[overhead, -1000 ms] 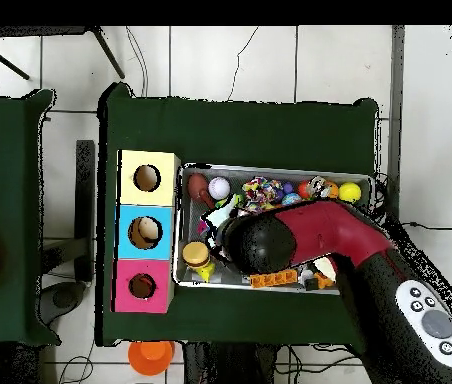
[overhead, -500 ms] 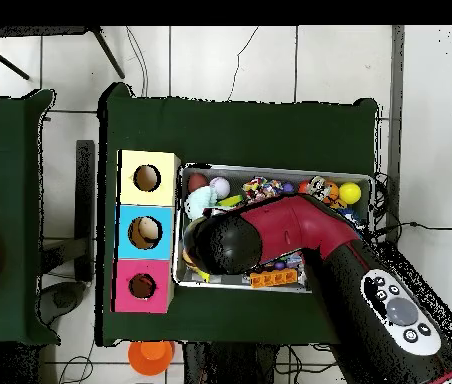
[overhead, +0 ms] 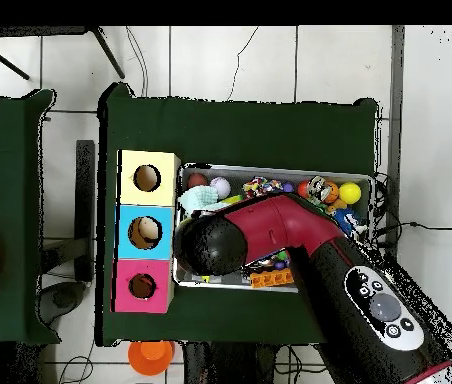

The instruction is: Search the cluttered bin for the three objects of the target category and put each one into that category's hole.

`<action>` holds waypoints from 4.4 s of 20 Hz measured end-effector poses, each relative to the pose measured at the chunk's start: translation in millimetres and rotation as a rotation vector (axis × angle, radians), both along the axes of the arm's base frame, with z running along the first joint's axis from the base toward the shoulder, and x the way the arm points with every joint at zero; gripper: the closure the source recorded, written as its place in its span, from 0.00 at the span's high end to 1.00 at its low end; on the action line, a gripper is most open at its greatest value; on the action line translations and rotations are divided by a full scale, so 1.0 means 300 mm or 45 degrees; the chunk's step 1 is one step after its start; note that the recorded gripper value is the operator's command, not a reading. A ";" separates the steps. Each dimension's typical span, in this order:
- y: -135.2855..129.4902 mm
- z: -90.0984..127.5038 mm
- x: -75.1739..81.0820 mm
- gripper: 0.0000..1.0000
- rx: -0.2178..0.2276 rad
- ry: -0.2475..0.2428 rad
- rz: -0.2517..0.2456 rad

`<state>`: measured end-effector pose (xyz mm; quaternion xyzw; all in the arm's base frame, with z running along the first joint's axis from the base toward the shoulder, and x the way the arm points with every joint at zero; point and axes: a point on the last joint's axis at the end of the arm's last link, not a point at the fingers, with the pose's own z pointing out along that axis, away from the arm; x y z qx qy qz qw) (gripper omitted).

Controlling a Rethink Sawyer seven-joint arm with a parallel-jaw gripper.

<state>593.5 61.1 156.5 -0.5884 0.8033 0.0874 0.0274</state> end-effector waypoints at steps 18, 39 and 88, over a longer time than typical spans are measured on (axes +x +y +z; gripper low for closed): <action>-0.208 -0.085 0.034 1.00 0.037 -0.044 -0.134; -0.396 -0.233 0.057 1.00 -0.028 -0.104 -0.126; -0.471 -0.578 0.219 1.00 -0.331 -0.243 0.086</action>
